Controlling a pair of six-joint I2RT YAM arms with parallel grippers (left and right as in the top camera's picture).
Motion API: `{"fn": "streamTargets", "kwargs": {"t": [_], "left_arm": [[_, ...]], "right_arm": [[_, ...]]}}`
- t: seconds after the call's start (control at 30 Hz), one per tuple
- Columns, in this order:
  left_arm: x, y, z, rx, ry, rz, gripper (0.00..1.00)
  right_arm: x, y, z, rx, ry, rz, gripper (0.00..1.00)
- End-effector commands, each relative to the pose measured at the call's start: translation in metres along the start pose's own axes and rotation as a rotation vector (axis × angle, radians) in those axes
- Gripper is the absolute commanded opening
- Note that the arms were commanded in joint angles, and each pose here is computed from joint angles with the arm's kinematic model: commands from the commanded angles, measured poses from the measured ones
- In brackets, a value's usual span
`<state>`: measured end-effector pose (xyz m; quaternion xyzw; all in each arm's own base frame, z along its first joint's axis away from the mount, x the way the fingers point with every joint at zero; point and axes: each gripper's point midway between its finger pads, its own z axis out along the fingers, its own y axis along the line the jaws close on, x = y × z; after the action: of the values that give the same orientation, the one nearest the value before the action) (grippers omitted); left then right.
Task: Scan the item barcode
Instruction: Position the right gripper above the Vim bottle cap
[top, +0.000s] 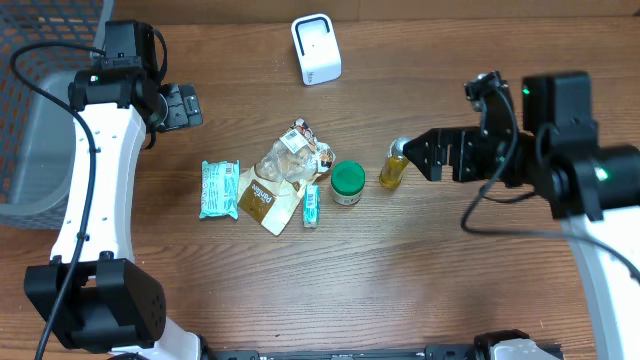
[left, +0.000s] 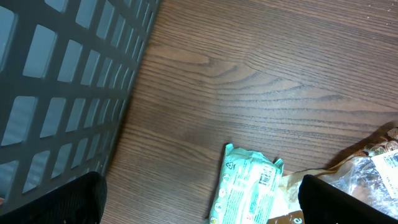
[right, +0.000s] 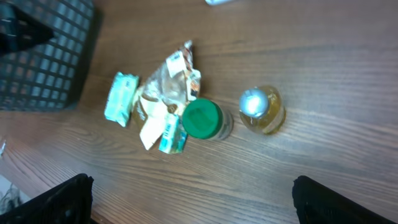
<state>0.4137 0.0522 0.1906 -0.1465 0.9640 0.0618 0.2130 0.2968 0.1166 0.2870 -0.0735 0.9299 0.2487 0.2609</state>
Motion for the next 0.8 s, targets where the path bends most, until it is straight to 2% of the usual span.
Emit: {"fn": "streamTargets", "kwargs": {"t": [0.0, 0.3, 0.77], "left_arm": [[-0.006, 0.000, -0.008, 0.001, -0.027, 0.000, 1.00], [-0.006, 0.000, -0.008, 0.001, -0.027, 0.000, 1.00], [-0.007, 0.000, -0.007, 0.000, -0.027, -0.001, 1.00]], "right_arm": [[-0.004, -0.010, 0.022, 0.008, 0.055, 0.029, 1.00], [0.003, -0.029, 0.059, 0.020, 0.172, 0.086, 1.00], [0.004, -0.030, 0.062, 0.022, 0.179, 0.090, 1.00]]}}
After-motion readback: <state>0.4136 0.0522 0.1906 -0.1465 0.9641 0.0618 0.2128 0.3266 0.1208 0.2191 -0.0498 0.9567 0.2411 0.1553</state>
